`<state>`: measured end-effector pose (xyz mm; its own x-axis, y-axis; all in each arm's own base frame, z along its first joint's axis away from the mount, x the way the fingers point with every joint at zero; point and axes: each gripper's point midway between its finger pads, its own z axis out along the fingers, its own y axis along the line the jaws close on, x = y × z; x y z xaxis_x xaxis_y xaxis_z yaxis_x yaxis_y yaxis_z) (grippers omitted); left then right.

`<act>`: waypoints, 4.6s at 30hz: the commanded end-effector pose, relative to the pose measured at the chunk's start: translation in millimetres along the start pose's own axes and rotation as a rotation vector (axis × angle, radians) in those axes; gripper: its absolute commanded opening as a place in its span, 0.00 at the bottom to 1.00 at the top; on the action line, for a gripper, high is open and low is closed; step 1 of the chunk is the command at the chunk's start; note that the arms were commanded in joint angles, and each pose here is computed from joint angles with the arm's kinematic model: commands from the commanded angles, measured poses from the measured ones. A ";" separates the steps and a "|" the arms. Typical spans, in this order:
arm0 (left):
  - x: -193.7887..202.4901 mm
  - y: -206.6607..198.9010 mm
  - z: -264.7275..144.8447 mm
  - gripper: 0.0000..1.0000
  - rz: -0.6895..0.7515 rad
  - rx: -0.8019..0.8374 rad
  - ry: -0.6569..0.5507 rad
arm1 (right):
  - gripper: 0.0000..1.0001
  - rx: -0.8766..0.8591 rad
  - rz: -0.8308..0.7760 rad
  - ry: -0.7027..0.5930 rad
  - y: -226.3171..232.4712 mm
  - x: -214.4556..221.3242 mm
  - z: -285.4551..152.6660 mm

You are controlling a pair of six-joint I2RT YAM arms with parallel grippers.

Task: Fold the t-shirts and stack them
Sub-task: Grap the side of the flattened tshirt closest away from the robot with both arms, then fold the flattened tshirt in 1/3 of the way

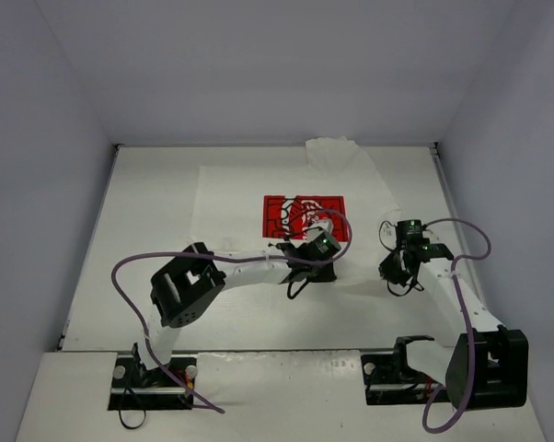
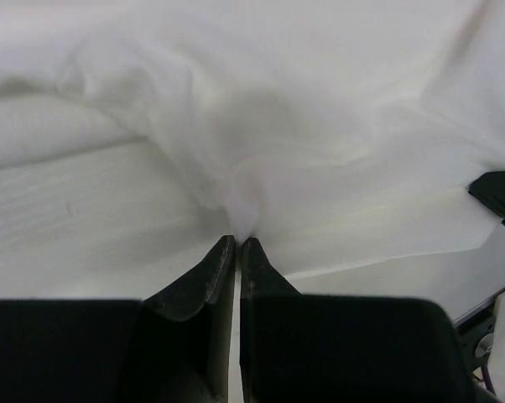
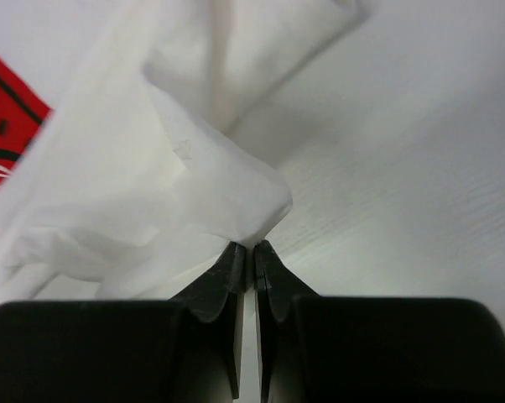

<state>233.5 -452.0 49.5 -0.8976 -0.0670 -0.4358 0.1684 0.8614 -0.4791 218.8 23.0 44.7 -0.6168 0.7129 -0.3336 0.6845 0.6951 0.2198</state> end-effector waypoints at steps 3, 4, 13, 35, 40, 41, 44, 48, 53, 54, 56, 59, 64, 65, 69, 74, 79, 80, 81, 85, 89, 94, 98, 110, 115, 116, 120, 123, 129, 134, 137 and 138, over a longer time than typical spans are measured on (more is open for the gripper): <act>-105.1 -16.0 -43.5 0.00 0.045 0.060 -0.170 | 0.00 0.044 -0.105 -0.166 31.3 -69.4 -15.9; -120.3 -15.8 -43.9 0.00 0.050 0.069 -0.185 | 0.00 0.042 -0.124 -0.174 40.3 -79.1 -15.6; -198.7 -18.8 -36.2 0.00 0.158 0.087 -0.267 | 0.00 0.000 -0.212 -0.235 106.7 -142.0 -6.4; -259.0 -6.1 -4.3 0.00 0.266 0.031 -0.392 | 0.00 -0.011 -0.330 -0.250 166.1 -187.4 42.5; -262.2 -2.1 -0.3 0.00 0.265 0.023 -0.396 | 0.00 -0.025 -0.353 -0.253 176.8 -192.7 47.0; -262.7 0.5 2.2 0.00 0.263 0.016 -0.396 | 0.00 -0.029 -0.357 -0.251 179.1 -193.6 48.9; -264.9 4.2 5.1 0.00 0.264 0.008 -0.399 | 0.01 -0.041 -0.372 -0.253 185.4 -195.6 49.4; -278.9 6.2 -1.6 0.07 0.255 0.006 -0.431 | 0.10 -0.047 -0.379 -0.275 192.6 -205.1 49.0; -301.6 2.8 -16.5 0.31 0.251 0.016 -0.482 | 0.32 -0.070 -0.395 -0.315 206.2 -219.7 40.0; -305.7 1.0 -21.0 0.38 0.253 0.022 -0.489 | 0.36 -0.075 -0.399 -0.326 208.4 -223.1 36.7; -314.2 -0.7 -32.5 0.49 0.256 0.021 -0.506 | 0.41 -0.089 -0.414 -0.351 214.3 -230.1 27.8; -328.6 4.5 -70.1 0.50 0.238 0.005 -0.546 | 0.43 -0.140 -0.467 -0.408 226.4 -241.9 -3.0; -323.5 55.5 -140.4 0.50 0.182 -0.140 -0.545 | 0.43 -0.282 -0.632 -0.434 243.0 -226.0 -53.5; -318.5 74.3 -149.3 0.50 0.158 -0.172 -0.521 | 0.42 -0.313 -0.660 -0.411 245.2 -216.4 -53.8; -267.0 147.9 -182.7 0.50 0.012 -0.246 -0.410 | 0.29 -0.382 -0.712 -0.281 239.5 -174.3 -36.1; -203.7 220.9 -218.4 0.50 -0.088 -0.362 -0.342 | 0.09 -0.313 -0.814 -0.204 232.5 -127.8 -4.0; -168.0 253.1 -229.6 0.50 -0.144 -0.373 -0.296 | 0.08 -0.286 -0.812 -0.138 222.9 -107.7 17.5; -164.4 256.8 -232.7 0.50 -0.143 -0.379 -0.295 | 0.09 -0.283 -0.813 -0.127 222.0 -105.1 21.3; -159.7 263.9 -233.8 0.50 -0.143 -0.394 -0.285 | 0.09 -0.285 -0.817 -0.105 221.0 -100.6 27.1; -151.3 274.1 -235.7 0.50 -0.145 -0.410 -0.266 | 0.12 -0.268 -0.837 -0.063 219.8 -93.4 47.6; -143.2 279.7 -241.0 0.50 -0.136 -0.427 -0.247 | 0.12 -0.275 -0.843 -0.020 223.3 -84.9 63.6; -132.9 286.1 -242.7 0.50 -0.136 -0.446 -0.230 | 0.12 -0.264 -0.852 -0.002 226.8 -80.4 77.1; -127.4 290.5 -240.1 0.50 -0.140 -0.455 -0.218 | 0.12 -0.241 -0.873 -0.041 235.7 -91.7 83.6; -118.2 303.3 -251.3 0.50 -0.126 -0.508 -0.216 | 0.14 -0.197 -0.880 -0.184 283.1 -141.3 108.1; -125.4 303.7 -263.3 0.50 -0.124 -0.515 -0.255 | 0.15 -0.360 -0.910 -0.329 341.4 -160.6 39.1; -127.9 305.5 -264.9 0.50 -0.127 -0.523 -0.262 | 0.16 -0.415 -0.927 -0.351 354.4 -155.9 17.1; -126.4 321.1 -249.5 0.51 -0.148 -0.565 -0.200 | 0.24 -0.520 -0.986 -0.373 364.6 -124.1 -38.0; -127.5 326.4 -234.3 0.48 -0.165 -0.565 -0.160 | 0.27 -0.532 -1.041 -0.324 350.9 -83.6 -43.0; -151.6 328.6 -198.4 0.38 -0.164 -0.518 -0.118 | 0.26 -0.595 -1.094 -0.208 315.1 -8.0 -35.2; -159.6 334.7 -178.9 0.38 -0.158 -0.513 -0.071 | 0.25 -0.605 -1.092 -0.136 290.0 24.1 -20.1; -157.9 337.3 -170.7 0.36 -0.168 -0.510 -0.052 | 0.24 -0.605 -1.114 -0.117 279.5 35.9 -13.0; -157.6 340.0 -167.9 0.36 -0.173 -0.515 -0.048 | 0.24 -0.608 -1.121 -0.111 277.8 38.6 -11.6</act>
<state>347.2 -62.7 71.4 -0.8925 -0.2437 -0.3796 -0.2271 0.9698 -0.0888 368.9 227.5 68.7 -0.7601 -0.3206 -0.5652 -0.4585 0.8810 0.1169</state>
